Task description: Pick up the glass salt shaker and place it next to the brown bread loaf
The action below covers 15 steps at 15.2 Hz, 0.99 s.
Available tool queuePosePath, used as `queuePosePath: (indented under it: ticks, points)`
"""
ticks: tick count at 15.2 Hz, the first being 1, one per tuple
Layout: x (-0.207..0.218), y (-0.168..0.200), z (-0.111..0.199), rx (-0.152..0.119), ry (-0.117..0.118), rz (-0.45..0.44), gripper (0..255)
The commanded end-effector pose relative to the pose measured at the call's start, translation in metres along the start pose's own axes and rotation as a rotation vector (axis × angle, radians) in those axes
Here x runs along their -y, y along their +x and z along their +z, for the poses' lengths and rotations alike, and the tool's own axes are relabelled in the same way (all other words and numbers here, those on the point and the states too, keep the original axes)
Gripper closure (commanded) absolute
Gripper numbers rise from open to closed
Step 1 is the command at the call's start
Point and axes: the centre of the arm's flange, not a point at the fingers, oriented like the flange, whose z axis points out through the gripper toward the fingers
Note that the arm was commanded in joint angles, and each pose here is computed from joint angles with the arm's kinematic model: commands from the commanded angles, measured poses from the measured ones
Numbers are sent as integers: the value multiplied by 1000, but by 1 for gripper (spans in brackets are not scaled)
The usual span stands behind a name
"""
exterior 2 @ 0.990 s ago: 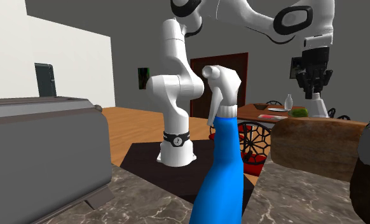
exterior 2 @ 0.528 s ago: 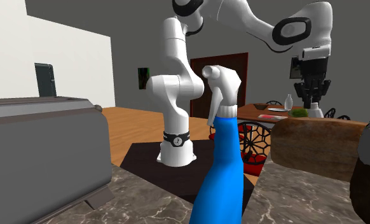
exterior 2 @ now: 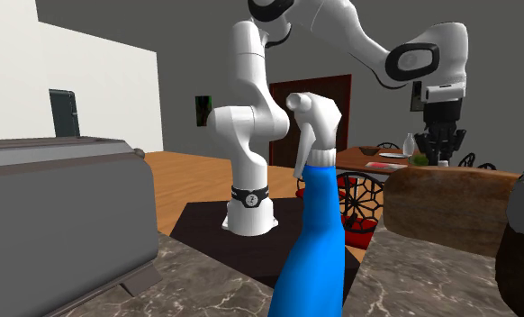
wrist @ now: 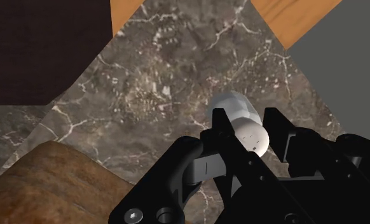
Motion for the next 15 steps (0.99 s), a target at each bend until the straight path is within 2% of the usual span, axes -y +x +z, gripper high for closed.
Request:
queuePosePath:
  ticks: [1,9,10,15]
  points:
    - [-1,0,14,0,1,0,255]
    - [-1,0,14,0,1,0,255]
    - [-1,0,13,0,1,0,0]
    - [-1,0,14,0,1,0,0]
